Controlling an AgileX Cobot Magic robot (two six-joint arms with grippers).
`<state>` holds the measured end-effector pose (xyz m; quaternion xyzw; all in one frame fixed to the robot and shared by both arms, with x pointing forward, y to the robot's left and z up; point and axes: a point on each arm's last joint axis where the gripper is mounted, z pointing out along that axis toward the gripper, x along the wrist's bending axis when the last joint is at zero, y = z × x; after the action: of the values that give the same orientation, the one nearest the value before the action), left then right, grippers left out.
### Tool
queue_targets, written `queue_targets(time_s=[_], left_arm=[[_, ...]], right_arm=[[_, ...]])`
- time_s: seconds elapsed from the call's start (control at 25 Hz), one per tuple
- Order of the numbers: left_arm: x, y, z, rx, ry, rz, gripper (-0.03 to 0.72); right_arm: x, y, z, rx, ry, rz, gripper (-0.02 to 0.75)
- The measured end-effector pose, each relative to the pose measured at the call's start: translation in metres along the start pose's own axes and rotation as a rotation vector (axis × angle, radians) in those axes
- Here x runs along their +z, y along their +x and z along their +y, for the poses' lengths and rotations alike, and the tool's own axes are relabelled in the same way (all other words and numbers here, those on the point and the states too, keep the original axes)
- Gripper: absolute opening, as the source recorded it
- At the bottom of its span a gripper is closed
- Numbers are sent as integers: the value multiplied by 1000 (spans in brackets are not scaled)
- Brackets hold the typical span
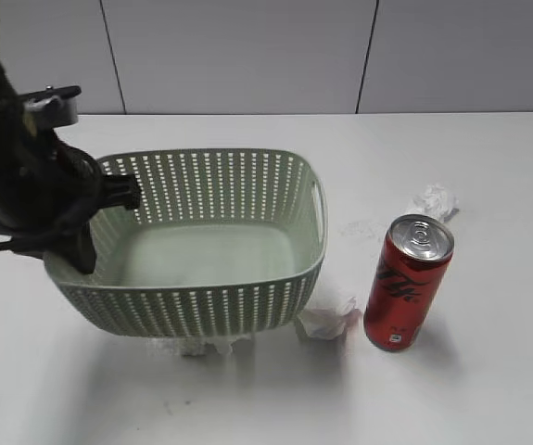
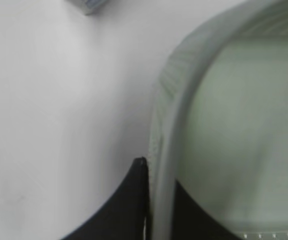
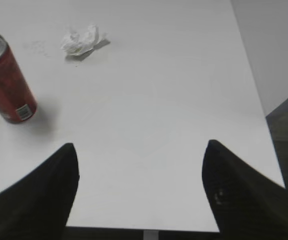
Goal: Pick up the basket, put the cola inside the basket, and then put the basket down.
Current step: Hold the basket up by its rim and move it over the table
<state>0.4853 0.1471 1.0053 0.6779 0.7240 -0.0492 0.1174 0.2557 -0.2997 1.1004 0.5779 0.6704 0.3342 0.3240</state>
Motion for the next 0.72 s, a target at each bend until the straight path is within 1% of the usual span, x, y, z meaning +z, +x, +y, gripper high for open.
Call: queue_targets(time_s=[0.08, 0.16, 0.2, 0.28, 0.4, 0.48, 0.52, 0.6, 0.72], left_arm=[[-3, 5, -6, 39, -12, 7, 1], [-5, 8, -10, 62, -12, 17, 1], [-3, 10, -12, 66, -5, 23, 1], [0, 12, -15, 65, 9, 30, 1], [4, 14, -17, 58, 16, 26, 1], [4, 13, -17, 54, 5, 16, 1], [4, 13, -16, 53, -2, 11, 1], [4, 12, -15, 52, -13, 4, 1], [9, 13, -18, 25, -14, -12, 1]], right_arm=[[8, 4, 19, 20, 98, 47, 566], [18, 8, 37, 43, 183, 94, 543], [26, 9, 46, 51, 228, 110, 531], [38, 12, 65, 62, 276, 141, 518], [63, 15, 87, 42, 351, 177, 518], [78, 20, 96, 10, 401, 200, 546], [87, 24, 100, -14, 427, 219, 578], [104, 37, 106, -75, 475, 259, 619], [126, 61, 114, -146, 523, 281, 638]])
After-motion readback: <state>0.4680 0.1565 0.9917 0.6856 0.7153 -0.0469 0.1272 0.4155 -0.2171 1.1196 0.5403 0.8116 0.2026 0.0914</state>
